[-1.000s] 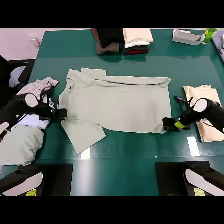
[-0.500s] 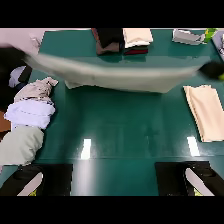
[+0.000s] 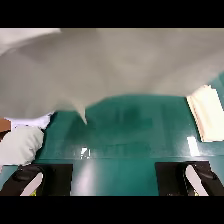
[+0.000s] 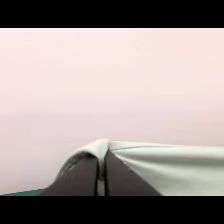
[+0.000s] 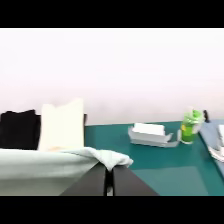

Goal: Fold the shirts.

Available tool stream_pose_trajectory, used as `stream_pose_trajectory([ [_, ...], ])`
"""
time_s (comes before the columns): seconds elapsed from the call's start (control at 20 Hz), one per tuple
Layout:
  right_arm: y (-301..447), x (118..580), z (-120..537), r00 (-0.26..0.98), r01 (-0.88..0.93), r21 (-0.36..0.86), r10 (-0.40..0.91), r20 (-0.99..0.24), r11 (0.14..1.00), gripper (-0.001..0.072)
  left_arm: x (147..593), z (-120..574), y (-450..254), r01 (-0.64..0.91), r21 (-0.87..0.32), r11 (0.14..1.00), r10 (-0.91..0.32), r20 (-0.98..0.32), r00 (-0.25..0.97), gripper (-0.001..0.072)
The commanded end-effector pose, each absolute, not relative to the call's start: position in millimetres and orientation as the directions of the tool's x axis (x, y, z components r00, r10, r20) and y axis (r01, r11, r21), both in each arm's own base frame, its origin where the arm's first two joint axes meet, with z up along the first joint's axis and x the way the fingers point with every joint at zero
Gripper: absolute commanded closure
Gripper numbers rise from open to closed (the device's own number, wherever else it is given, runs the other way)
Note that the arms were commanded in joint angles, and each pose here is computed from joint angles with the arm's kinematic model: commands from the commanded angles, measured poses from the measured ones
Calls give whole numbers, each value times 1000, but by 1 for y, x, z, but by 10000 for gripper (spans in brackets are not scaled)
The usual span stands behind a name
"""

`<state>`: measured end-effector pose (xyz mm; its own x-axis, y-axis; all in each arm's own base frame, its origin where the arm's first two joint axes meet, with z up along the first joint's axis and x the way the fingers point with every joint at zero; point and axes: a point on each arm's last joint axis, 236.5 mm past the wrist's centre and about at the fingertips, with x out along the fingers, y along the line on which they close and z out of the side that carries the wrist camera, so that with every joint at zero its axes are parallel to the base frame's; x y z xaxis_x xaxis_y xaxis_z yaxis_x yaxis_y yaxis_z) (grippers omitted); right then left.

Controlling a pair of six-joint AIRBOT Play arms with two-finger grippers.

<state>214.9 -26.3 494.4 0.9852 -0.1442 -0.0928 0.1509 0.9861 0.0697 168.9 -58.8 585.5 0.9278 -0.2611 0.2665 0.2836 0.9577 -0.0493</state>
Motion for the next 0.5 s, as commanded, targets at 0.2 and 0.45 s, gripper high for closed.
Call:
stream_pose_trajectory([
  [0.2, -59, 291, 407, 897, 161, 141, -86, -433, 977, 695, 314, 433, -63, 223, -110, 968, -245, -265, 933, 680],
  [0.45, -55, 370, 212, 585, 140, 156, 45, -810, 978, 696, 422, 203, -75, 147, -207, 967, -252, -730, 635, 680],
])
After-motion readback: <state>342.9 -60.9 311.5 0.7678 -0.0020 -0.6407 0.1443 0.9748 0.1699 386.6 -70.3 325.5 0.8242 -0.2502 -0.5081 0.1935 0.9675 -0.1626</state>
